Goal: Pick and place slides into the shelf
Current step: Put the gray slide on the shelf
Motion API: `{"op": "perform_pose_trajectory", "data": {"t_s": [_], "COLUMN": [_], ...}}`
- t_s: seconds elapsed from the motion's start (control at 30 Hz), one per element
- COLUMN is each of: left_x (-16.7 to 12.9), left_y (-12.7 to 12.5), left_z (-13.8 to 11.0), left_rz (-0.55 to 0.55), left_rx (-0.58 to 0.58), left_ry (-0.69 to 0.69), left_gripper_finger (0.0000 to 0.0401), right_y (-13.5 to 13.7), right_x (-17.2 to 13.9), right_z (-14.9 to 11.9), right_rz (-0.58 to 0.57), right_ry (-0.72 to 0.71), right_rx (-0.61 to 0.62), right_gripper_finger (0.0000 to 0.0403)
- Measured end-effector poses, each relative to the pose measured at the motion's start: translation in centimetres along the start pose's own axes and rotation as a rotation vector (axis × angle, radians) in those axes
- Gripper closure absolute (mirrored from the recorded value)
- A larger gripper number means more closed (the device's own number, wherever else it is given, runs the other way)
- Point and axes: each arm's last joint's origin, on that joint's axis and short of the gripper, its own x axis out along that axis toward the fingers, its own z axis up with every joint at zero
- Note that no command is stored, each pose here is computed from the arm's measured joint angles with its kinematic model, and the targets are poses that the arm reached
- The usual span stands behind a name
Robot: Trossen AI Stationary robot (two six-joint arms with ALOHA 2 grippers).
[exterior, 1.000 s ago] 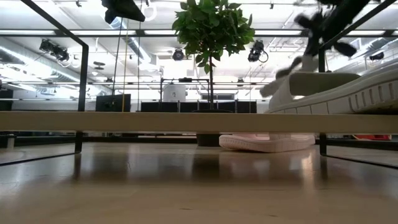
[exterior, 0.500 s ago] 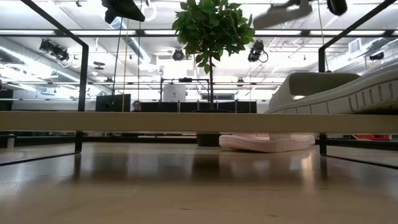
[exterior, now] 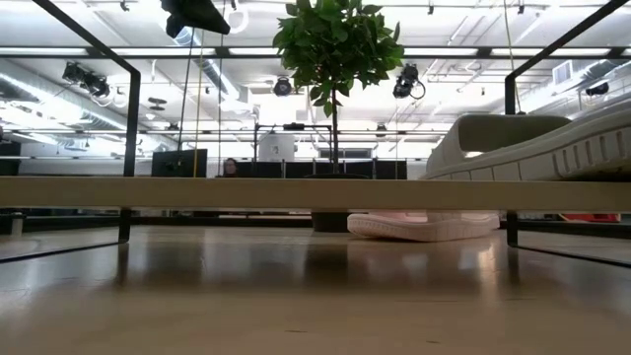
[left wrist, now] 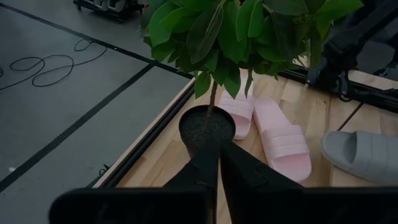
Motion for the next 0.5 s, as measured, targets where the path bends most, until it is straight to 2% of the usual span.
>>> {"op": "perform_pose_trajectory", "data": {"t_s": [0.27, 0.5], "left_x": [0.0, 0.0], "left_y": [0.0, 0.0], "left_z": [0.0, 0.0], "left_rz": [0.0, 0.0], "left_rx": [-0.005, -0.004], "left_ry": [0.0, 0.0], "left_gripper_finger": [0.0379, 0.0373], "right_y": [0.8, 1.8], "right_x": [5.3, 10.6], "right_z": [0.1, -2.3], "right_rz": [0.199, 0.308], "right_ry": [0.122, 0.327], "right_rx": [-0.022, 0.007], "right_gripper_finger": [0.0388, 0.0388]}}
